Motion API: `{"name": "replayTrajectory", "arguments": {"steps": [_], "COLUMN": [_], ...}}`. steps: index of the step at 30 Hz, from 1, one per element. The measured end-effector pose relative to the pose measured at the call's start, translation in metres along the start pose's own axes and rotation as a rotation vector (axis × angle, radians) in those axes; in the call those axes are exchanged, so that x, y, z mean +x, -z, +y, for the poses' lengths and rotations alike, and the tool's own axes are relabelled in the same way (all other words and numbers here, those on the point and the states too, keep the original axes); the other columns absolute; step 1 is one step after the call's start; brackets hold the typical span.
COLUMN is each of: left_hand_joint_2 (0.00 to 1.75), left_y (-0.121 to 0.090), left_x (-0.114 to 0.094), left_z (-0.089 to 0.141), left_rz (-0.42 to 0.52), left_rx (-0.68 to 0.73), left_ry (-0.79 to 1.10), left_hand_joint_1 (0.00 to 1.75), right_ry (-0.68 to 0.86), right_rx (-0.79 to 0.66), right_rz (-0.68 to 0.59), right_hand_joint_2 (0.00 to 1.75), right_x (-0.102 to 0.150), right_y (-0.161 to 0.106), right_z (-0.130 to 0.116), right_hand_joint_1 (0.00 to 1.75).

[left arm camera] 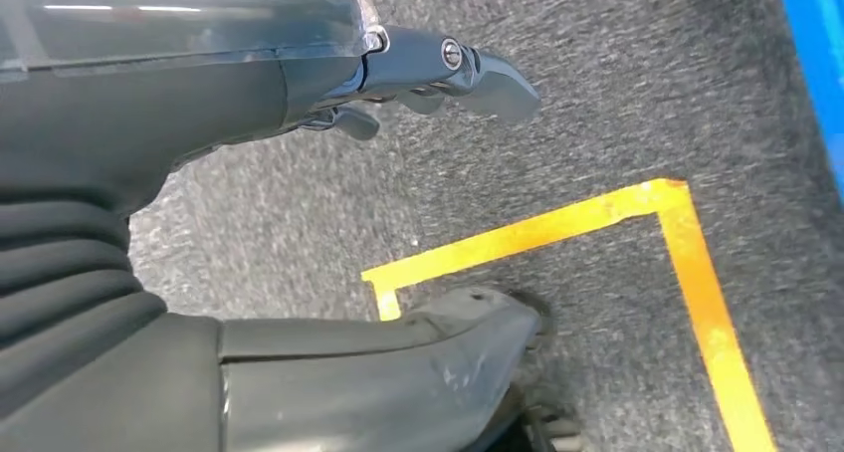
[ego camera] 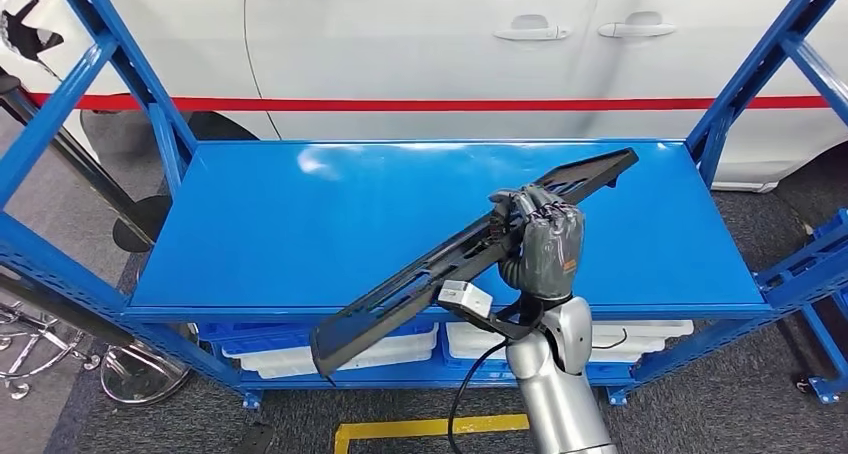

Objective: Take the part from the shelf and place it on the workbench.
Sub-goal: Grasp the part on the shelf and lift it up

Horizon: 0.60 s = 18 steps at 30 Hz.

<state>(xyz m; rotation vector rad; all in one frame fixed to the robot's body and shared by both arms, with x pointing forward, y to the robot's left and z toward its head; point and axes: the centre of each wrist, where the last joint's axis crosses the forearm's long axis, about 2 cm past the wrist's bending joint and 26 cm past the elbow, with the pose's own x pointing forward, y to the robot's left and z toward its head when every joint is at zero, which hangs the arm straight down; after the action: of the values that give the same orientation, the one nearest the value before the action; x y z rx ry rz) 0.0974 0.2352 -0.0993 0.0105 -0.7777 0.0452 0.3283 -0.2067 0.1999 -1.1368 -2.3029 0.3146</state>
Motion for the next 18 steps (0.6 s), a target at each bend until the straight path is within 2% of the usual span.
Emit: {"name": "replayTrajectory", "arguments": {"steps": [3, 9, 14, 18], "left_hand_joint_2": [1.75, 1.75, 1.75, 1.75], "left_y": [-0.004, -0.006, -0.007, -0.010], "left_x": [-0.006, -0.010, -0.011, -0.014], "left_z": [0.000, -0.001, -0.001, -0.003], "left_rz": [0.000, 0.008, 0.008, 0.008], "left_rx": [-0.028, -0.048, -0.052, -0.066], "left_ry": [-0.013, -0.018, -0.009, 0.056], "left_hand_joint_1": [0.00, 0.00, 0.00, 0.00], "right_ry": [0.007, -0.004, -0.010, -0.013], "right_rx": [-0.003, -0.027, -0.022, 0.002], "right_rz": [-0.020, -0.088, -0.130, -0.133], "right_hand_joint_2": [1.75, 1.75, 1.75, 1.75], "right_x": [0.002, 0.001, -0.001, -0.004], "right_y": [0.005, 0.033, 0.037, 0.029], "right_z": [-0.006, -0.023, -0.028, -0.032], "right_hand_joint_1": [1.75, 1.75, 1.75, 1.75]}}
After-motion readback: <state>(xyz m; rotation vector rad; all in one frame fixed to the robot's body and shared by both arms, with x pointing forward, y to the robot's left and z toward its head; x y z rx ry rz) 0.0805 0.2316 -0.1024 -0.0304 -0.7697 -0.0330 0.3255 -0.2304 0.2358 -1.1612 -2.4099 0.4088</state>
